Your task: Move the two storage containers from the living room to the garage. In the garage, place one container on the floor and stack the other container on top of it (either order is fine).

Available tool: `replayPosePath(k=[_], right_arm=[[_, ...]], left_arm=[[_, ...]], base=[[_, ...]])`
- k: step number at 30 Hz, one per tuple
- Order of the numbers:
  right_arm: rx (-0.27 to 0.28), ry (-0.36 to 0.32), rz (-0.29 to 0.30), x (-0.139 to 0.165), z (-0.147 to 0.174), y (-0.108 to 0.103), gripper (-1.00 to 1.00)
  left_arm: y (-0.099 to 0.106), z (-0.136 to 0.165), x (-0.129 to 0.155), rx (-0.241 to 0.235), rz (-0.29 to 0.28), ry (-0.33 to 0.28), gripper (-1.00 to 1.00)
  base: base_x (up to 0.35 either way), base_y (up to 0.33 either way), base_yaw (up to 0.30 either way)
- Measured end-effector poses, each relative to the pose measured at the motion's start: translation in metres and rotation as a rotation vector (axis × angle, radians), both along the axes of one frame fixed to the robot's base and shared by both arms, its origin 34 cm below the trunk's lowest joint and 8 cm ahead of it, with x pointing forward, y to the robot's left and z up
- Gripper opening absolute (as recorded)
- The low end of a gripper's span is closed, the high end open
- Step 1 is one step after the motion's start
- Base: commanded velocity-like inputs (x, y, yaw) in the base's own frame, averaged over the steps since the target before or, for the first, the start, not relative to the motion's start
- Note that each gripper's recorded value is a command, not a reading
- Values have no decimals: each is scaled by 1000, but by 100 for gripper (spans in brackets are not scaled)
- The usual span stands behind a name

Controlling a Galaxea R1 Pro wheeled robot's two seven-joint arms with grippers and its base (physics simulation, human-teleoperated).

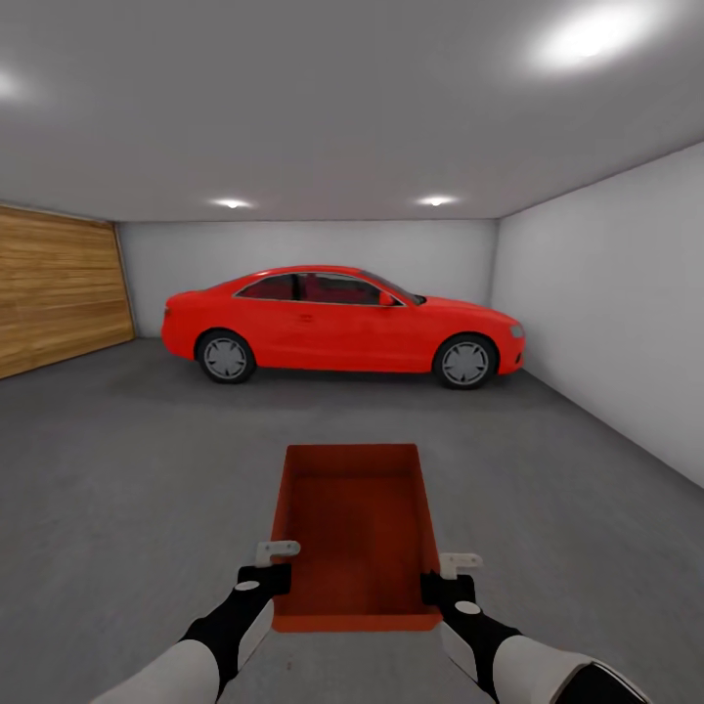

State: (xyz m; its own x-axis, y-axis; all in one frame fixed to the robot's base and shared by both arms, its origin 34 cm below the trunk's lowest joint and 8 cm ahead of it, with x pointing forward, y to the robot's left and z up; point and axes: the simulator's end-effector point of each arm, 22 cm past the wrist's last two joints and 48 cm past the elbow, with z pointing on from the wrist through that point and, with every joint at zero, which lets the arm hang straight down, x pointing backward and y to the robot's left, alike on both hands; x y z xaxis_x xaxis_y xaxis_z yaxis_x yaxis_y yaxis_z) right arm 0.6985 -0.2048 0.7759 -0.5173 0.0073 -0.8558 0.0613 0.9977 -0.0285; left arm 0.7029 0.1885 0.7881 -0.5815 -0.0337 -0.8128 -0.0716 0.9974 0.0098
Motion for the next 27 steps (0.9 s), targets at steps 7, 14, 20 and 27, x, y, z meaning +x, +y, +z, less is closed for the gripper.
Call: replayPosePath(k=[7, 14, 20, 27], right_arm=[[1, -1, 0, 0, 0, 0, -100], [0, 0, 0, 0, 0, 0, -100], [1, 0, -1, 0, 0, 0, -100], [0, -1, 0, 0, 0, 0, -100]], left_arm=[[0, 0, 0, 0, 0, -1, -100], [0, 0, 0, 0, 0, 0, -100], [0, 0, 0, 0, 0, 0, -100], [0, 0, 0, 0, 0, 0, -100]], base=[[321, 0, 0], [321, 0, 0], [321, 0, 0], [321, 0, 0]])
